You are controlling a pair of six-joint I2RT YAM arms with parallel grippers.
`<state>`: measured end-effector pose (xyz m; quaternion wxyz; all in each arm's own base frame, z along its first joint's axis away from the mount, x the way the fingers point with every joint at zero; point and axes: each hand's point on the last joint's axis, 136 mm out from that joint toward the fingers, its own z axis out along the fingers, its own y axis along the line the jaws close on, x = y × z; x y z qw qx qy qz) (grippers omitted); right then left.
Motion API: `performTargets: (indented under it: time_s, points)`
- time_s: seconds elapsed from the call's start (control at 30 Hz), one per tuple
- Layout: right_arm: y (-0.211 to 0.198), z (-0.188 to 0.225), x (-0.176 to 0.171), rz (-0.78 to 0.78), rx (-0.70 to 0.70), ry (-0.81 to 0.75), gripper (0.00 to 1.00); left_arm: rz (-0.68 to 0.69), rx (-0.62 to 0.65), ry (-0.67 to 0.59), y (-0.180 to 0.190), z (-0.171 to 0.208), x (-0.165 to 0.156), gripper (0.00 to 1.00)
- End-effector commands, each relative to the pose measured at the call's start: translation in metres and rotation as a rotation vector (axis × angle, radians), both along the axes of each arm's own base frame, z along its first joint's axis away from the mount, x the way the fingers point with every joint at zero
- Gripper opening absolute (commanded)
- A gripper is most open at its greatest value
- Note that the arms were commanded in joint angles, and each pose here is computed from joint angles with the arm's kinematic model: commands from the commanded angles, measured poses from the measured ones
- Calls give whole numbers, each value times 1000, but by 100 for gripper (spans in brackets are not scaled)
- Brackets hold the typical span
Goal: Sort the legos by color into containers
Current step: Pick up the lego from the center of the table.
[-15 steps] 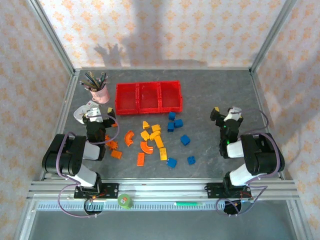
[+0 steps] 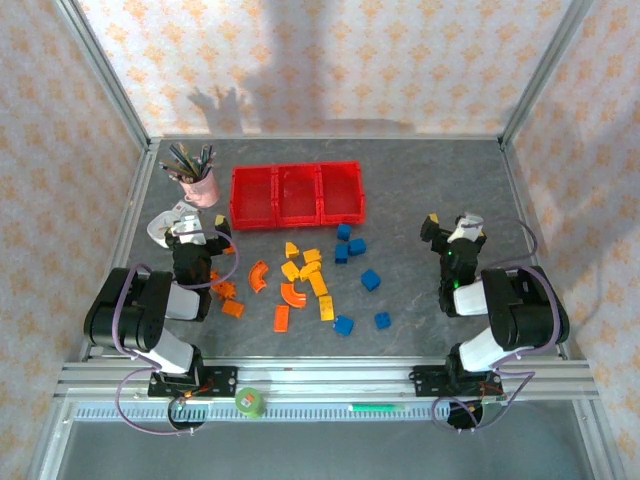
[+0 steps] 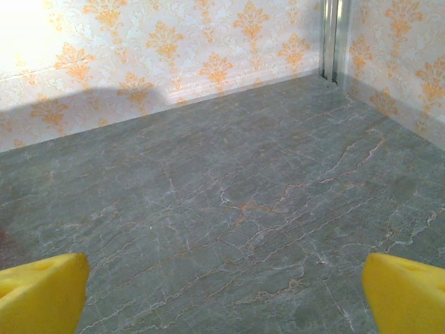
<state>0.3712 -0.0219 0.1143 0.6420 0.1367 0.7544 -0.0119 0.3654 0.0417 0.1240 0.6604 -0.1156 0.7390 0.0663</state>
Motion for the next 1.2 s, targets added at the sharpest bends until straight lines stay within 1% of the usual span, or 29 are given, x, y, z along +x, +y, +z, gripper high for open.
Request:
performTargets:
  time_s: [0.0,0.87,1.0,1.17]
  points:
    - [-3,11,1,-5,-16,-41,100,-26,11,-47,-6,12,1,99]
    - [-3,11,0,-5,-16,-41,100,-32,14,-54,-7,13,0,99]
    - [-1,18,1,7,-15,-39,100,-38,12,-82,-8,24,-8,99]
    - [-9,30,0,-46,6,-30,100,-56,12,-115,-11,47,-16,99]
